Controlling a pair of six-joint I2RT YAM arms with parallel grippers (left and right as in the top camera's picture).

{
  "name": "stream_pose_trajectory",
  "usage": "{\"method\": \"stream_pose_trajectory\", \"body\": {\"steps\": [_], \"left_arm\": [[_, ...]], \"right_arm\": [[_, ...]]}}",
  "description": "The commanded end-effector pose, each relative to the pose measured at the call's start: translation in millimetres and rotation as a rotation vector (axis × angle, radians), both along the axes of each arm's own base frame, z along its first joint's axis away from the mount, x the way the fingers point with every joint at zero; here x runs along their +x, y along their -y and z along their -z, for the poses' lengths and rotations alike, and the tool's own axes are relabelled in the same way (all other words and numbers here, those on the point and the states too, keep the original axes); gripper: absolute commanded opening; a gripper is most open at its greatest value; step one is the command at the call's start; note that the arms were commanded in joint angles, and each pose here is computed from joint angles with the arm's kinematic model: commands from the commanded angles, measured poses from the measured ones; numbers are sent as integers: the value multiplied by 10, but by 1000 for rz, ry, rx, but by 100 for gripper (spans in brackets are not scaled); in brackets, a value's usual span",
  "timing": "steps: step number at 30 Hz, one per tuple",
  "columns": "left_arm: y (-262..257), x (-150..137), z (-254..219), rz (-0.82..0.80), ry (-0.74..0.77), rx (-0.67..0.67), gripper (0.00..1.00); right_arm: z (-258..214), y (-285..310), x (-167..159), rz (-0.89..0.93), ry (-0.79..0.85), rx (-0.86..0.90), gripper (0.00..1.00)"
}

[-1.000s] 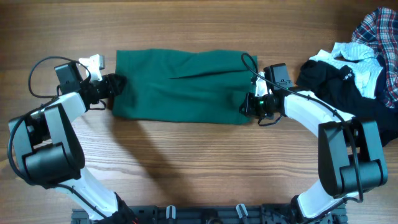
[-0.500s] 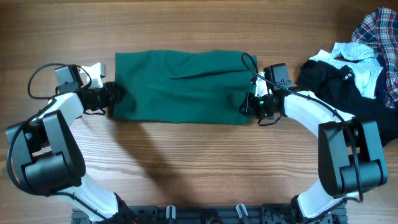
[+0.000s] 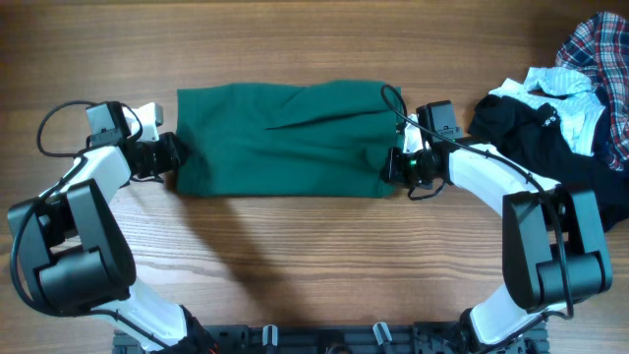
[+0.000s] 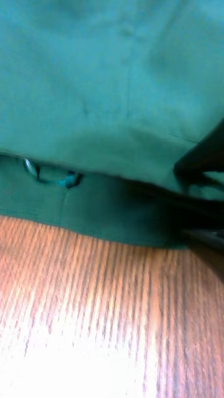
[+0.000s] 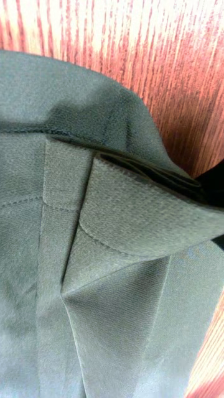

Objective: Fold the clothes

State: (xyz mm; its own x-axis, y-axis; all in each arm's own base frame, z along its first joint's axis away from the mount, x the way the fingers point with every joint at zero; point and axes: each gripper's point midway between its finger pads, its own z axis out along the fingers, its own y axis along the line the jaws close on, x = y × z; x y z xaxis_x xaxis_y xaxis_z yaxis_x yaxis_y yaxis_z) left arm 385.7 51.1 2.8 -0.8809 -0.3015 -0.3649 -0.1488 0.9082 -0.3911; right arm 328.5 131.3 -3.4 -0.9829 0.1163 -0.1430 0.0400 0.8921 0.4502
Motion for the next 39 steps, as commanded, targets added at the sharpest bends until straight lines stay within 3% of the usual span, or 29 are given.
{"method": "stream_pose_trajectory", "body": {"steps": [1, 5, 15, 25, 39], "left_arm": [[-92, -94, 112, -17, -46, 47, 12], [-53, -83, 95, -14, -38, 22, 4], [2, -38, -139, -40, 3, -23, 4], [70, 10, -974, -18, 190, 48, 4], [-61, 106, -1034, -58, 224, 161, 4]], "right_arm": [[141, 23, -85, -15, -30, -26, 4], [138, 22, -77, -15, -27, -25, 4], [65, -4, 23, -37, 10, -21, 4], [-210, -61, 289, -87, 92, -20, 4], [-622, -4, 775, -96, 251, -89, 4]]}}
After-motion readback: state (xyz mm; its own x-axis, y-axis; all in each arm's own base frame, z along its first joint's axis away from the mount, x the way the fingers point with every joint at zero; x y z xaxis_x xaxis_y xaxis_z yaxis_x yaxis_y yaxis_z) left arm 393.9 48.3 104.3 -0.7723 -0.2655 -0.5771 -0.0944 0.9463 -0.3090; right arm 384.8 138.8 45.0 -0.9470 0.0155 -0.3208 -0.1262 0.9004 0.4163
